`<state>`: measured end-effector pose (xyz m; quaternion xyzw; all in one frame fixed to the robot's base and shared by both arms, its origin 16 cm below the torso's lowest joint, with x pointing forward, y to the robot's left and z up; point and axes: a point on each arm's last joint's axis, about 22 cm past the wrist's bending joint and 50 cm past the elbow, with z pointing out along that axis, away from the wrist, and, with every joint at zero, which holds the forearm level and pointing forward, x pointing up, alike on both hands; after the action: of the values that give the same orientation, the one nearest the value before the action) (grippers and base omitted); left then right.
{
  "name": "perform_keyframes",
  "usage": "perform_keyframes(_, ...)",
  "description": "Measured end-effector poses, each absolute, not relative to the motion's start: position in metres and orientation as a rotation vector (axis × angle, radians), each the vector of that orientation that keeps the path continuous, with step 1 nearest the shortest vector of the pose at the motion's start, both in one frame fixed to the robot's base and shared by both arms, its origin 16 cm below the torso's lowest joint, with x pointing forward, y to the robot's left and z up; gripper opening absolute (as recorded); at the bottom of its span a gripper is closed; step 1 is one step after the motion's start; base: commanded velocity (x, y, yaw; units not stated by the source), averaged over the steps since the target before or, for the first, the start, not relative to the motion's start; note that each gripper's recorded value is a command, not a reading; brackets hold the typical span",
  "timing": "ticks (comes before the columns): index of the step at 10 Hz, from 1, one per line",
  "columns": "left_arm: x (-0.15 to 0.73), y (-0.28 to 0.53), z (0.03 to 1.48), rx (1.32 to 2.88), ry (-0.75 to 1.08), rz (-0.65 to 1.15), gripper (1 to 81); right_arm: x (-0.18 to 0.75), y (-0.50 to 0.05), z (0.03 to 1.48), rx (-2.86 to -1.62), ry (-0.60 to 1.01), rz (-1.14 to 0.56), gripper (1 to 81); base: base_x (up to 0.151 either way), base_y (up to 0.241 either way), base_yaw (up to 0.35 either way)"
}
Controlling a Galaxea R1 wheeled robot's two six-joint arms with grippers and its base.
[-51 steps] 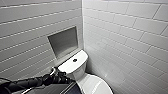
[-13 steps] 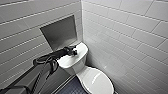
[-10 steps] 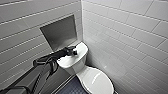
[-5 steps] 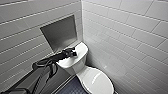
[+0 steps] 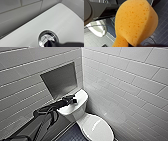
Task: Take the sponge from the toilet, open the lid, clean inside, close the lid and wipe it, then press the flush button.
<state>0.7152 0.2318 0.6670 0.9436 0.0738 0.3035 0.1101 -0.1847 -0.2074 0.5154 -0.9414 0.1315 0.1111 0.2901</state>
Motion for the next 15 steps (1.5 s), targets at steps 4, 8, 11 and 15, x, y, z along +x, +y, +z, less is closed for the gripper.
perform_keyframes(4,0.726,0.211,0.700,2.764,0.213,0.791,1.0,-0.185,-0.206,0.515,-2.511,0.352,0.296,1.0,0.000,0.000,0.000)
perform_keyframes(8,0.696,0.176,0.727,2.642,0.051,0.680,1.0,-0.179,-0.205,0.513,-2.510,0.349,0.286,1.0,0.000,0.000,0.000)
perform_keyframes(11,0.656,0.160,0.774,2.520,-0.101,0.632,1.0,-0.174,-0.207,0.510,-2.514,0.346,0.276,1.0,0.000,0.000,0.000)
perform_keyframes(15,0.537,0.223,0.760,2.507,-0.103,0.455,1.0,-0.175,-0.216,0.505,-2.535,0.338,0.277,1.0,0.000,0.000,0.000)
